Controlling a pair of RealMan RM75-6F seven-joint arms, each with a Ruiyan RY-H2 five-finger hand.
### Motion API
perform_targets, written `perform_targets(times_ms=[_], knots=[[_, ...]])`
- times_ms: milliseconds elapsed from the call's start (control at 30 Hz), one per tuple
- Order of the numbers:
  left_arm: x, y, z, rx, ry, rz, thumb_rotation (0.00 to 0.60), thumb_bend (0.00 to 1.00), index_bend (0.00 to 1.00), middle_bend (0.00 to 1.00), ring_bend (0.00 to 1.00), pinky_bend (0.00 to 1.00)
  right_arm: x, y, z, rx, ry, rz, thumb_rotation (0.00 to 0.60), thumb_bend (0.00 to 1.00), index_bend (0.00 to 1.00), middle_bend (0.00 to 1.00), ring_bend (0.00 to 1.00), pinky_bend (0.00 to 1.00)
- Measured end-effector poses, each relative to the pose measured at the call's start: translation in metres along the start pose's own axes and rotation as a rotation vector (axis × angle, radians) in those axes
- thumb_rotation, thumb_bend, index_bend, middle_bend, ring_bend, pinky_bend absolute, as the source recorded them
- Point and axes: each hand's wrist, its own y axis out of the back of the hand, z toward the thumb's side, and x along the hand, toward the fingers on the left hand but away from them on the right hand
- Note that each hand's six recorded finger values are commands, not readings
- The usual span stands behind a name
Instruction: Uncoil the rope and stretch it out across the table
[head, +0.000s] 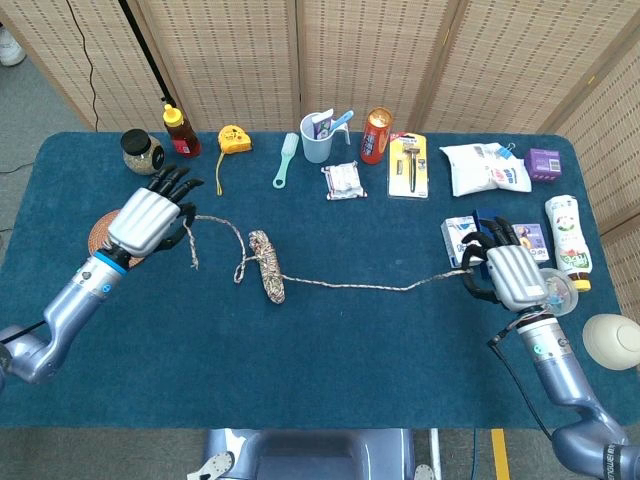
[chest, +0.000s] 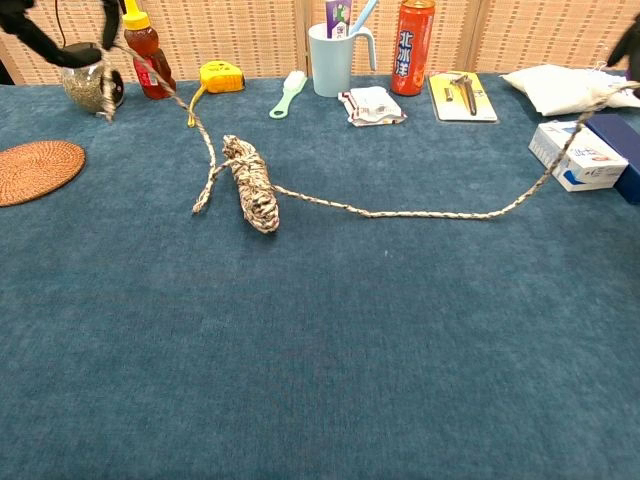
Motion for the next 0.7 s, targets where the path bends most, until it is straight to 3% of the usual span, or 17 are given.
perform_targets(times_ms=[233,333,400,500,567,700], knots=[[0.012,-0.005,0.036,-0.027,-0.055,-0.01,0.6,0.43,0.64,0.17,0.0,0.0,-0.008,-0.009,0.029,-0.038,0.067,0.021,0.6,0.53,0.58,0.27,0.09,0.0],[0.015,-0.008,0.047,-0.037,-0.07,-0.017,0.6,0.42,0.46,0.11,0.0,0.0,-0.01,-0.016,0.04,-0.038,0.094,0.043,0.6,0.53,0.44,0.2,0.04,0.0],[0.017,-0.011,0.053,-0.042,-0.077,-0.03,0.6,0.41,0.27,0.02,0.0,0.0,-0.011,-0.021,0.047,-0.024,0.112,0.063,0.6,0.53,0.27,0.12,0.01,0.0],[0.017,-0.017,0.06,-0.052,-0.08,-0.069,0.6,0.38,0.07,0.0,0.0,0.0,-0.013,-0.03,0.058,-0.003,0.134,0.097,0.6,0.47,0.08,0.03,0.0,0.0],[0.016,-0.021,0.065,-0.058,-0.081,-0.094,0.6,0.32,0.01,0.0,0.0,0.0,-0.014,-0.032,0.061,0.003,0.141,0.101,0.6,0.38,0.01,0.0,0.0,0.0],[0.013,-0.025,0.068,-0.058,-0.075,-0.135,0.6,0.23,0.0,0.0,0.0,0.0,-0.015,-0.034,0.062,0.034,0.137,0.107,0.6,0.22,0.0,0.0,0.0,0.0]])
